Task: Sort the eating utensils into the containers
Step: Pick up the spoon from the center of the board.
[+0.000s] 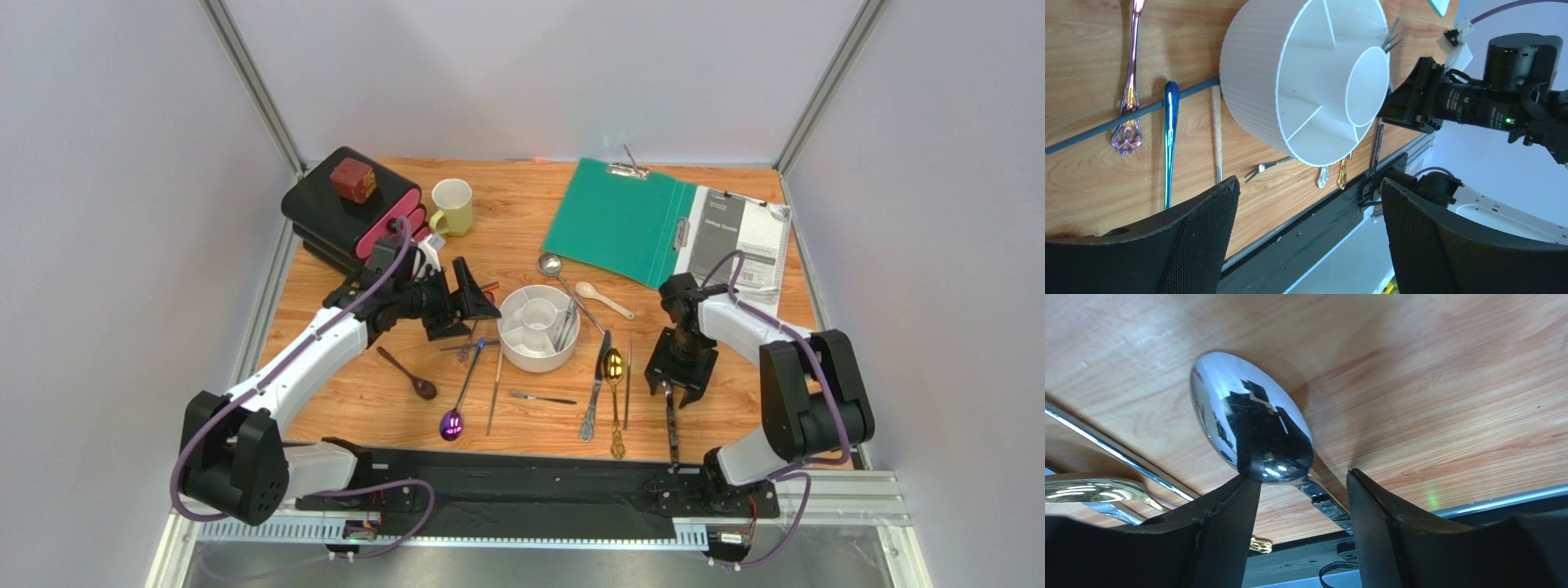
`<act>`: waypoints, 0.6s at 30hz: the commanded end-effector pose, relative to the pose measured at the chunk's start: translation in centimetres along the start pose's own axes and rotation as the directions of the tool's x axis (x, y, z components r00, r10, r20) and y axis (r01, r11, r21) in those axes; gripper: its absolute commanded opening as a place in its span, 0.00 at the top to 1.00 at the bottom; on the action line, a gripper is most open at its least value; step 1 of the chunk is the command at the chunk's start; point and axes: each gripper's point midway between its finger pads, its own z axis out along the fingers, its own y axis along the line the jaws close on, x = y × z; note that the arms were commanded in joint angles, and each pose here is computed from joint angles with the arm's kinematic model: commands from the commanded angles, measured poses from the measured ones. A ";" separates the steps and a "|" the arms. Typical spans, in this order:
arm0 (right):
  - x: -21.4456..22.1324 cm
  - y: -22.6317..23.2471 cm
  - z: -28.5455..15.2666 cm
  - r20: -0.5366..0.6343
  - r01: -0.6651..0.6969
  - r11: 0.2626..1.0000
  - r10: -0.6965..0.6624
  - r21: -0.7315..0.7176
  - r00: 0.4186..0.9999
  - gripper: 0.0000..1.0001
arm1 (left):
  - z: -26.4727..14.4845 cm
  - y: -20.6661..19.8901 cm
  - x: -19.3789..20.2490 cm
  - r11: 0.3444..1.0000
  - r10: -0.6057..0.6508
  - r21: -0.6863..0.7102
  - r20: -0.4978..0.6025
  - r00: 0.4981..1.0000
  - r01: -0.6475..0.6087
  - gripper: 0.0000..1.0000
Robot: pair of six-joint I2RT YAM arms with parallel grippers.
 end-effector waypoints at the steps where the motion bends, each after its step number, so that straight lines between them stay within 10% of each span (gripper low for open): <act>1: -1.8 1.6 0.1 0.022 -0.005 1.000 0.005 -0.017 1.000 0.41 | -0.4 -3.2 -2.1 0.994 0.059 0.087 0.049 0.997 -0.063 0.10; 6: -2.0 3.5 0.4 -0.011 -0.003 0.996 0.002 -0.087 1.000 0.44 | -0.6 -3.3 -1.8 0.991 0.103 0.088 0.030 0.994 -0.105 0.11; 10: -1.7 4.1 0.6 -0.073 0.021 0.996 -0.028 -0.085 0.997 0.87 | -2.2 -3.7 -2.4 0.986 0.159 0.048 0.071 0.985 -0.162 0.11; 18: -2.7 5.6 -1.1 -0.029 0.066 0.990 -0.070 -0.125 0.997 1.00 | -2.3 -3.5 -3.0 0.985 0.171 0.023 0.085 0.982 -0.173 0.11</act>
